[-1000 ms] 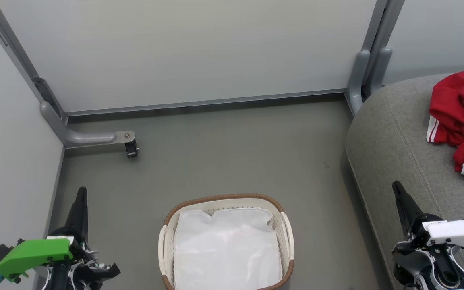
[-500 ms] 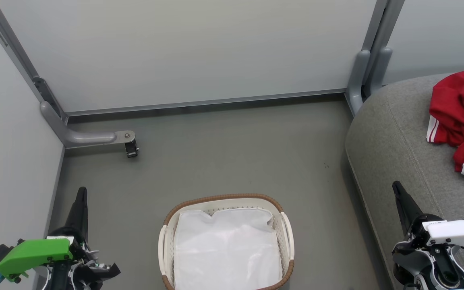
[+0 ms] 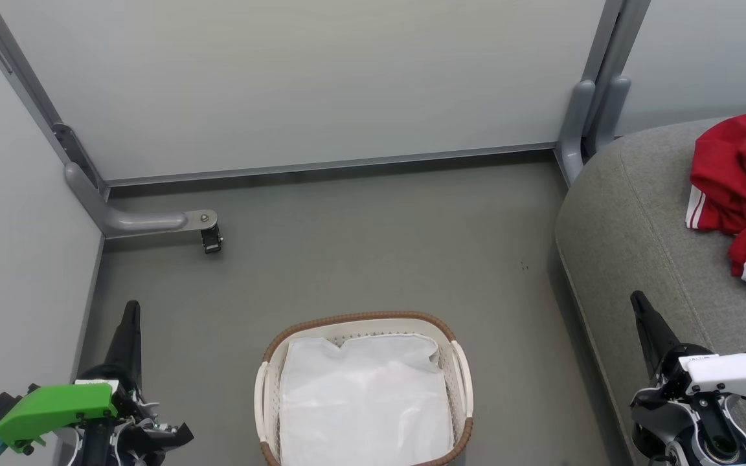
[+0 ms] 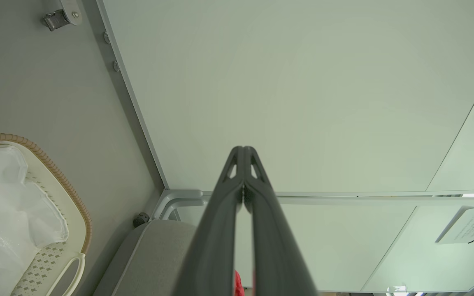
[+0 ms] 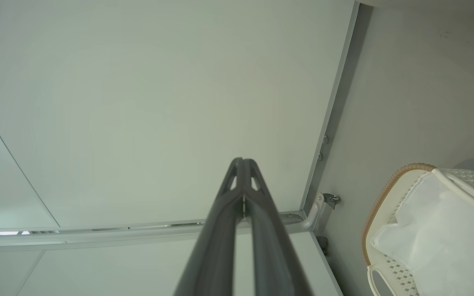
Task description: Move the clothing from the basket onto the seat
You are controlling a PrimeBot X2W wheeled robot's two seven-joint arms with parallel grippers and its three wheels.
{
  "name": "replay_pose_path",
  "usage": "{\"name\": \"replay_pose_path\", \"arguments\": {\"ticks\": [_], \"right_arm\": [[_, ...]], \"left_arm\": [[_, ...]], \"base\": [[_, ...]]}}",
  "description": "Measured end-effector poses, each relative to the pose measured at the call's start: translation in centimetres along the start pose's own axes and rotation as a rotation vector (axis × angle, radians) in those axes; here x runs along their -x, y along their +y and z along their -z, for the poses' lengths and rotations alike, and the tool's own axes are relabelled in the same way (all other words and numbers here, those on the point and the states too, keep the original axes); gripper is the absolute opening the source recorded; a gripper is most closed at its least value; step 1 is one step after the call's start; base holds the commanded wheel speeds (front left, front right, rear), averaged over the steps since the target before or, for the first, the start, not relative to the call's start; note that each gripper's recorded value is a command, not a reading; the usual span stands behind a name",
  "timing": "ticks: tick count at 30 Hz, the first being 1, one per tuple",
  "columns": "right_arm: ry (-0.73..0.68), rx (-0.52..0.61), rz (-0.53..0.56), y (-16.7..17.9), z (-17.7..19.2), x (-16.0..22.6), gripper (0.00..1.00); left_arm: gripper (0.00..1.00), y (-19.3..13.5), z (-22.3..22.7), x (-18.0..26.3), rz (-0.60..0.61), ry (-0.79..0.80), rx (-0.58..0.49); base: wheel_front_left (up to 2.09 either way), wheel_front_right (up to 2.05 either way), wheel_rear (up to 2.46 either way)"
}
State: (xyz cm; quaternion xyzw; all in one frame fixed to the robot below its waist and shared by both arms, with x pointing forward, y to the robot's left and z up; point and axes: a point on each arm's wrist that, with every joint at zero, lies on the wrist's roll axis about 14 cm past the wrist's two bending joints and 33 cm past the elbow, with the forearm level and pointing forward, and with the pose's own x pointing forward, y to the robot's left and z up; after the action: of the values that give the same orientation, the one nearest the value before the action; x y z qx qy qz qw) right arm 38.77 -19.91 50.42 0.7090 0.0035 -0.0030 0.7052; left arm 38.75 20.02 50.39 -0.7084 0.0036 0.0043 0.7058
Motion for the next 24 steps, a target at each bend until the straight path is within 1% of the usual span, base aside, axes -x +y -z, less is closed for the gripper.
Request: {"name": "replay_pose_path", "arguments": {"ticks": [24], "right_arm": [[0.0,0.0,0.0,0.0,0.0,0.0,0.0]], "left_arm": [[0.0,-0.01,0.0,0.0,0.0,0.0,0.0]], "base": [[0.0,0.0,0.0]]}}
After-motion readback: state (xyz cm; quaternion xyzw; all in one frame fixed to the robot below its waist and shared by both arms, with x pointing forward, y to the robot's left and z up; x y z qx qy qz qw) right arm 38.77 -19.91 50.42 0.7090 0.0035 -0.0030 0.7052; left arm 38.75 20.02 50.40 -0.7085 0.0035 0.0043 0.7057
